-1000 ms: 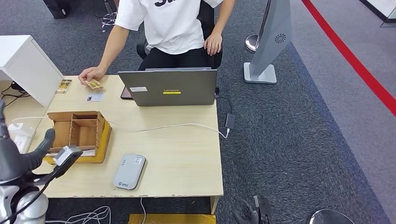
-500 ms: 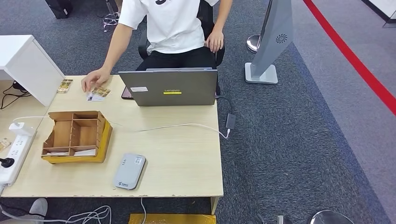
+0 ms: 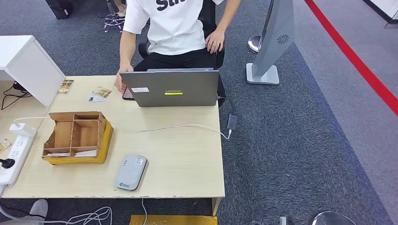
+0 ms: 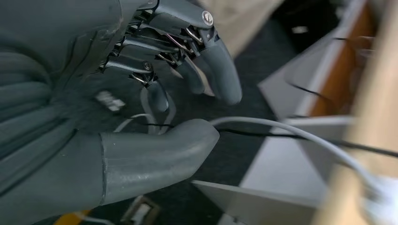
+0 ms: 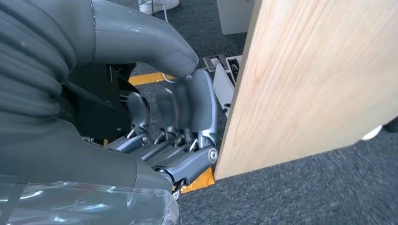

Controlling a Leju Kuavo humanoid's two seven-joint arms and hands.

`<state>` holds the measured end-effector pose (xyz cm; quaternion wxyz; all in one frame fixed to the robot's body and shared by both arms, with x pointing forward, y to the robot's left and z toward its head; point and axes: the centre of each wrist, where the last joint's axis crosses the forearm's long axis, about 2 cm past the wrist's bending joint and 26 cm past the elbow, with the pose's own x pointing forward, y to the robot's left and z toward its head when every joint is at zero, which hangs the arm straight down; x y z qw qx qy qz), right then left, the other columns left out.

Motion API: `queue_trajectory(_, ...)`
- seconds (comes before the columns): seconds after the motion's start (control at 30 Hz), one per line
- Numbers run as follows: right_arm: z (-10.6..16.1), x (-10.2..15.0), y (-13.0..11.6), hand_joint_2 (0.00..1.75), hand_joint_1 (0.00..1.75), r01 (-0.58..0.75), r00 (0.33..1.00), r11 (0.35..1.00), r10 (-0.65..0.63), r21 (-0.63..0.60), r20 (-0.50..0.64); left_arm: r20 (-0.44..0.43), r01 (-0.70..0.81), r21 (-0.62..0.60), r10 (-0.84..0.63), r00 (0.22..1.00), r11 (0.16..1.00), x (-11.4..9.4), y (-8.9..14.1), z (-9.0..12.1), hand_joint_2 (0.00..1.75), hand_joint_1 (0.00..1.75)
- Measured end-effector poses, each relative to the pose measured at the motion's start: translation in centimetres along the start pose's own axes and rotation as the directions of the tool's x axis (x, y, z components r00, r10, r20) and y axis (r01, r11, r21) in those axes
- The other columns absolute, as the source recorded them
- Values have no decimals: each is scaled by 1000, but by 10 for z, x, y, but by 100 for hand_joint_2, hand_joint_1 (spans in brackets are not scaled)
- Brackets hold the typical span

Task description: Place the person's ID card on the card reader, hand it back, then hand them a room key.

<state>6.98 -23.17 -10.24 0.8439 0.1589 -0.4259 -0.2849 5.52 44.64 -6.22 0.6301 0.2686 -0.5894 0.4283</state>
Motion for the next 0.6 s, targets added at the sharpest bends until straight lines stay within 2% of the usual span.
queue_trajectory(0.07, -2, 2, 1, 175, 175, -3, 1000, 1000, 3, 12, -2, -129, 15, 72, -6, 992, 997, -15, 4, 13, 175, 175)
queue_trajectory(0.2, -5, 4, 4, 175, 155, -11, 1000, 1000, 11, 29, -7, -390, 99, 166, -27, 920, 981, -38, 2, 39, 175, 162)
queue_trajectory(0.33, -7, 6, 6, 175, 0, -21, 1000, 999, 22, 48, -18, -594, 178, 177, -39, 804, 968, -52, -7, 61, 175, 0)
queue_trajectory(0.47, -8, 6, 6, 175, 0, -23, 999, 998, 25, 66, -33, -769, 359, 103, -155, 621, 928, -60, -12, 76, 175, 0)
queue_trajectory(0.53, -7, 5, 5, 175, 0, -36, 998, 997, 39, 68, -53, -809, 430, 39, -224, 543, 902, -61, -13, 81, 175, 0)
queue_trajectory(0.6, -5, 5, 3, 175, 0, -51, 996, 997, 55, 64, -73, -816, 448, -3, -261, 516, 894, -62, -14, 84, 175, 0)
